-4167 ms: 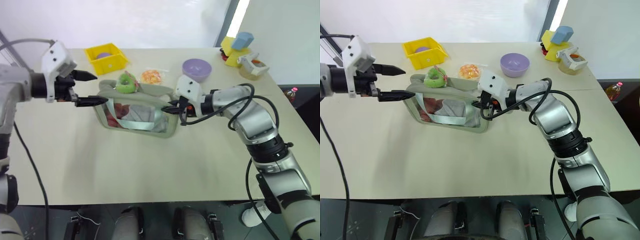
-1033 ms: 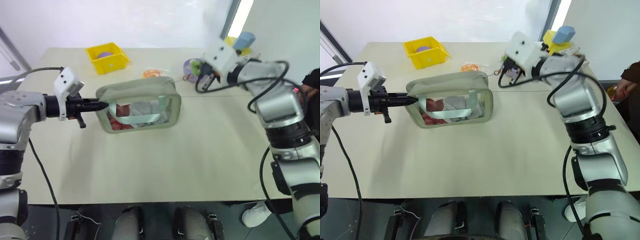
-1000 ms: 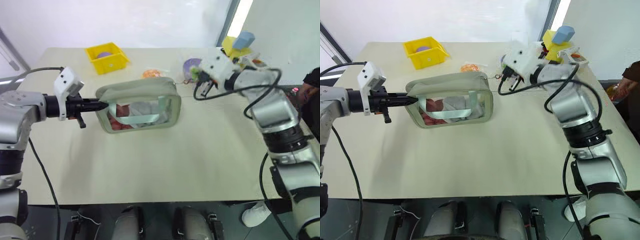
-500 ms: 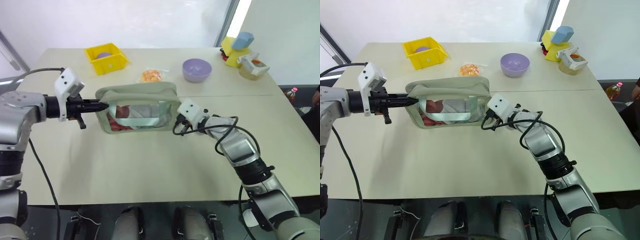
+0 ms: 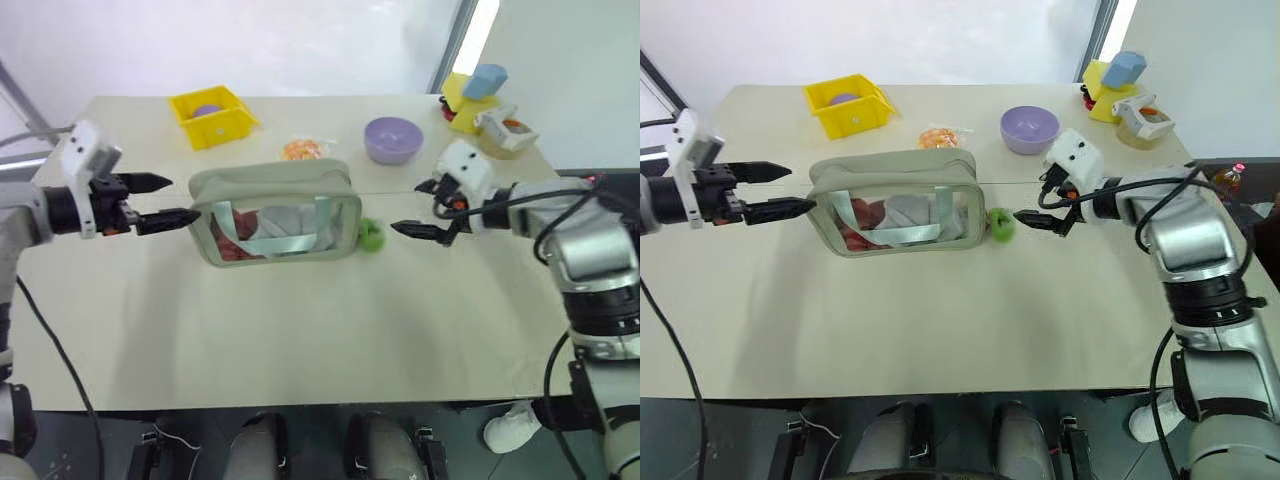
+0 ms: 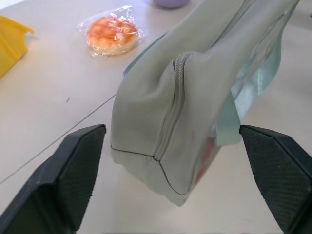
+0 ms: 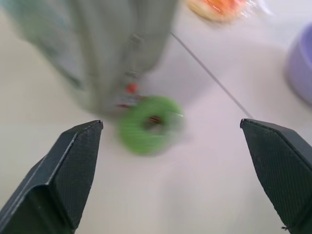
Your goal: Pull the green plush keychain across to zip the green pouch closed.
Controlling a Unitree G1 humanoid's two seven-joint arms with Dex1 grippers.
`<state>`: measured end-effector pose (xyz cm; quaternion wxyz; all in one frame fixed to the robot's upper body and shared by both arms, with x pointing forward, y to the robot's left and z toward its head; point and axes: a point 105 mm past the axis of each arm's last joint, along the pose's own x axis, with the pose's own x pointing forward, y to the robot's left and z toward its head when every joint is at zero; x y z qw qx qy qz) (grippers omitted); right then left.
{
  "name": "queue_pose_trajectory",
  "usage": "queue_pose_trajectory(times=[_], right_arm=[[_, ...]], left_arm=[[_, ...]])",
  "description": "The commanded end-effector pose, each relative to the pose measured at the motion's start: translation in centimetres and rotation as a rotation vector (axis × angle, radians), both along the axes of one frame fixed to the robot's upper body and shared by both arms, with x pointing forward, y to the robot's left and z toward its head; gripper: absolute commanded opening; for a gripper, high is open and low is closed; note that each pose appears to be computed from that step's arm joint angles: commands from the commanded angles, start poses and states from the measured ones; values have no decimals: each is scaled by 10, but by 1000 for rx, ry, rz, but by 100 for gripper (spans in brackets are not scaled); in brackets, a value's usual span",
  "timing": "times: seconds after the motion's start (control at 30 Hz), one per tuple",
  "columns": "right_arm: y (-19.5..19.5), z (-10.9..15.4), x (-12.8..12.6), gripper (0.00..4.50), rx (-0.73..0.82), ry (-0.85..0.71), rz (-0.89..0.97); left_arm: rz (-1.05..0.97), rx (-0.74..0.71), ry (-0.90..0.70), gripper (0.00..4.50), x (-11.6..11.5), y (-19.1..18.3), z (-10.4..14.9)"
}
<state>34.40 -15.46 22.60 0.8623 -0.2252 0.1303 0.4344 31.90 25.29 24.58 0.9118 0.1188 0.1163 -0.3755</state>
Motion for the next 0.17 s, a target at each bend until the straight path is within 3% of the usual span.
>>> queue_pose_trajectory(times=[0.03,0.17], right_arm=[[25,42,-23,444,105,-44,141],[34,51,-22,444,153,-45,133]], left_arm=[[59,1,-47,444,-10,11,17],[78,12,-48,444,-13,13,13]])
